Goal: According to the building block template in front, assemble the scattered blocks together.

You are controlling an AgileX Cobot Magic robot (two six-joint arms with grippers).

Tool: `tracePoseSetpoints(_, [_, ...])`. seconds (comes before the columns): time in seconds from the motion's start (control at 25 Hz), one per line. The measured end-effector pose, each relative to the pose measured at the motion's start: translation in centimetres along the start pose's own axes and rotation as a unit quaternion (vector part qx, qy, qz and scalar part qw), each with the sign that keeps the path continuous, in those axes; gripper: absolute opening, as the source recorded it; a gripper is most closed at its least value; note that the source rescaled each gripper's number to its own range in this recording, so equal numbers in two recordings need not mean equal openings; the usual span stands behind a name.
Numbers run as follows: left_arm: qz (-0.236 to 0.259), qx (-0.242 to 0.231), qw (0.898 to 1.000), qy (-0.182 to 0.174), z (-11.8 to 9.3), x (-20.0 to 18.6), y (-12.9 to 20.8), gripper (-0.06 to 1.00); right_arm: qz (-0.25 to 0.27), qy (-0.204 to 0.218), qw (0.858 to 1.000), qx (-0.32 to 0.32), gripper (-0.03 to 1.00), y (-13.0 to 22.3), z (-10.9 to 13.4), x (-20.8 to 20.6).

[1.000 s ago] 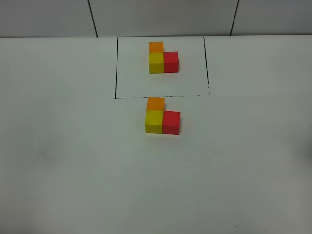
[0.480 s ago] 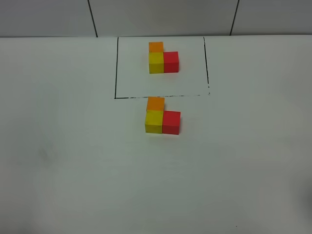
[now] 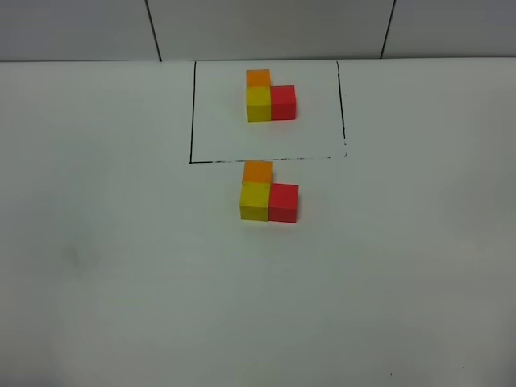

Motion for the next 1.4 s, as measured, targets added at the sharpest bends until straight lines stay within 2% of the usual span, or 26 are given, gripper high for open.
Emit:
tracePoseSetpoints(0.4, [0.000,0.000,1.000,0.000,0.0,0.0,0.0,0.71,-0.093,0.037,0.995,0.007,0.87,2.0,1.4,-1.9])
tracePoseSetpoints(0.56, [0.000,0.000,1.000,0.000,0.0,0.0,0.0,0.71,-0.138,0.054,0.988,0.036,0.84,2.7,1.8,-3.0])
tracePoseSetpoints(0.92, [0.000,0.000,1.000,0.000,0.0,0.0,0.0,0.71,-0.137,0.067,0.986,0.066,0.72,2.9,1.5,-3.0])
tracePoseSetpoints(1.4, [0.000,0.000,1.000,0.000,0.0,0.0,0.0,0.71,-0.137,0.067,0.986,0.067,0.70,2.9,1.5,-3.0])
Point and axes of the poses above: a point on each arm's last joint axis where the gripper is mounted, x pointing out along that axis toward the gripper, z along the wrist's bending axis when the last joint is at zero, y = z × x, the point moved 2 cm from there along x, pointing out along that axis toward the gripper, and after that the axes turned 15 degrees about -x, right-handed, at the moved point
